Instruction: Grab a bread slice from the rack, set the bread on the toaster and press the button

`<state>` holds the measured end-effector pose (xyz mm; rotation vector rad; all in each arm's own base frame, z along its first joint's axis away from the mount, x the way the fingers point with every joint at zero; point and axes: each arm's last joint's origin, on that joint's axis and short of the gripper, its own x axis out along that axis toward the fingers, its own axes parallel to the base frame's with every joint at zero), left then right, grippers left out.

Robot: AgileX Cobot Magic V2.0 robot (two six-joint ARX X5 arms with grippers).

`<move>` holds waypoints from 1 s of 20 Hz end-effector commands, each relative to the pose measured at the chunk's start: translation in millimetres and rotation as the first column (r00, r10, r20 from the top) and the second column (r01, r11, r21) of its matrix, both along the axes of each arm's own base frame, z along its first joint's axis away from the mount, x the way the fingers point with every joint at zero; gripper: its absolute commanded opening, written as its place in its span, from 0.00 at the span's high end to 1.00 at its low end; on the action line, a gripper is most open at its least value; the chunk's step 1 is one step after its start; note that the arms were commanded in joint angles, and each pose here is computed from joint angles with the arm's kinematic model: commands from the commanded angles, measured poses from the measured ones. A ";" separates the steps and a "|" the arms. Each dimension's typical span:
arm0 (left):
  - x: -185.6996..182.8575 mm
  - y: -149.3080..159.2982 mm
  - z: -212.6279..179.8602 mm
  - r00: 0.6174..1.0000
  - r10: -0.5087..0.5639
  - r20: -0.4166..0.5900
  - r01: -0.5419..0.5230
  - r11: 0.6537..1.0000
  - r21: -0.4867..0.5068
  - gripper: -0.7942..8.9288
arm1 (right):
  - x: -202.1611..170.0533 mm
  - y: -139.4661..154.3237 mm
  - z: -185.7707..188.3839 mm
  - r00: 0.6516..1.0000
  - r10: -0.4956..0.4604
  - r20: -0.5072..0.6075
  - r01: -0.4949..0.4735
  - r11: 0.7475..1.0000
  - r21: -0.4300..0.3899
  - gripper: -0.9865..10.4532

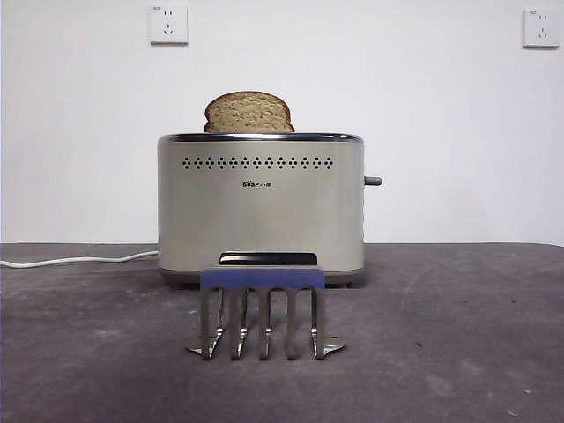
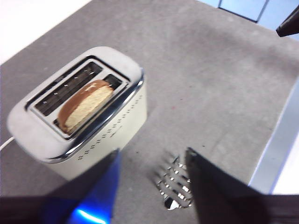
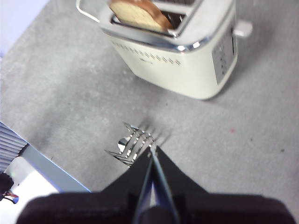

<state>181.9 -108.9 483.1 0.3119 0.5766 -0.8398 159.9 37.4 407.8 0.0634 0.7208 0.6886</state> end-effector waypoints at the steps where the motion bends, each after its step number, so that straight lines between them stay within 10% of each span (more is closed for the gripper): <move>1: 0.3 -1.3 -1.4 1.000 -0.009 -0.012 0.009 1.000 -0.008 0.92 | -2.5 0.0 0.3 1.000 0.009 0.016 -0.009 1.000 -0.004 0.91; 15: 1.2 -0.1 -1.4 1.000 0.007 -0.004 -0.007 1.000 0.003 0.92 | -3.5 -0.5 0.8 1.000 0.000 0.016 0.000 1.000 -0.003 0.91; 20: -13.1 39.1 35.4 0.940 0.168 0.298 -0.132 0.982 -0.137 0.92 | -3.6 -0.5 0.9 1.000 0.000 0.016 0.000 1.000 -0.003 0.91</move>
